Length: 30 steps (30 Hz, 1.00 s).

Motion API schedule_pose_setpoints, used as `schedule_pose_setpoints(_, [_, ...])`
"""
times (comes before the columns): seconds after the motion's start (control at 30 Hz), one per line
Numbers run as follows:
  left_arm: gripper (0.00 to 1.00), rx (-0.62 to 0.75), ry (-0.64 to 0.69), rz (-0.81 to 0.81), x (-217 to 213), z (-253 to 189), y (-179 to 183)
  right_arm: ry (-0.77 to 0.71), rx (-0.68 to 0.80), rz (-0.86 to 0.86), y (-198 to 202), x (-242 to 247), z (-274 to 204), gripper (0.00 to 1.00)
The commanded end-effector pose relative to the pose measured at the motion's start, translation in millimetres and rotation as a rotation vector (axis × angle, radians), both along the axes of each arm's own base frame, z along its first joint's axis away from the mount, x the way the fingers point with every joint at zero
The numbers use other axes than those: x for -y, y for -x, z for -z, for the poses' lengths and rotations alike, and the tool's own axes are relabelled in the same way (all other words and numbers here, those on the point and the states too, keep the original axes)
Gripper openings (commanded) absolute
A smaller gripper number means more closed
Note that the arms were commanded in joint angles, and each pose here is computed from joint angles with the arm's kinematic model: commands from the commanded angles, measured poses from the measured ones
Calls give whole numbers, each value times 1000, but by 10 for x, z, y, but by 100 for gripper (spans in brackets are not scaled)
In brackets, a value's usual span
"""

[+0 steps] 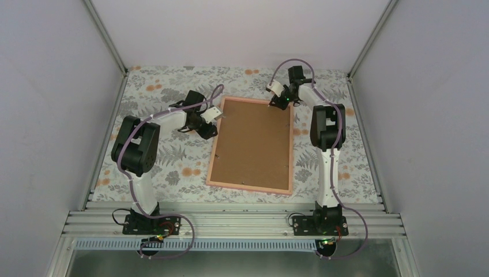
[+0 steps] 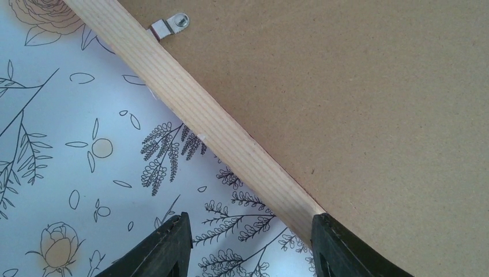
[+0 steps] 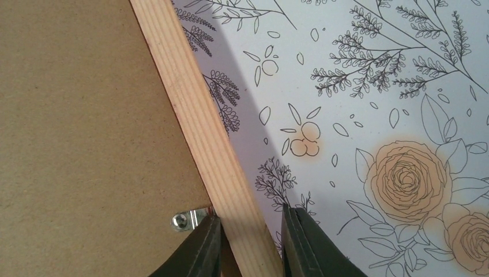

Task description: Put the photo into the frame

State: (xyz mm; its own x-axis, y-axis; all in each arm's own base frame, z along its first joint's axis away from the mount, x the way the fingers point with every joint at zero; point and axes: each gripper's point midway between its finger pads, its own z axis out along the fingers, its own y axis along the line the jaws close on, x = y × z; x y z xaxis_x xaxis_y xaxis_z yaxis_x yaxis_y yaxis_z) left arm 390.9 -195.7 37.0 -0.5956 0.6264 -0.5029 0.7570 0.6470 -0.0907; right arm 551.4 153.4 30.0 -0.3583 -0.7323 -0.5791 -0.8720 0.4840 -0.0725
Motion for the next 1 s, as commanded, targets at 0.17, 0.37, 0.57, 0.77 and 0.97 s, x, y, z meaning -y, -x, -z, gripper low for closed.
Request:
schedule_pose_setpoints(0.17, [53,10,-2,-14,-40,-50,-55,-10,-148,21,250,-105,188,31])
schedule_pose_setpoints(0.37, [55,98,30,40,-18,-455,-10,-83,-31,101,7,-80,-561,49])
schedule_pose_setpoints(0.57, [64,189,21,266,263,-802,504,-195,40,151,38,-6,-1350,74])
schedule_pose_setpoints(0.77, [65,231,-59,525,731,-736,1302,-285,25,227,271,160,-1829,86])
schedule_pose_setpoints(0.97, [65,235,-110,709,1190,-459,1937,-405,-40,332,686,472,-2063,90])
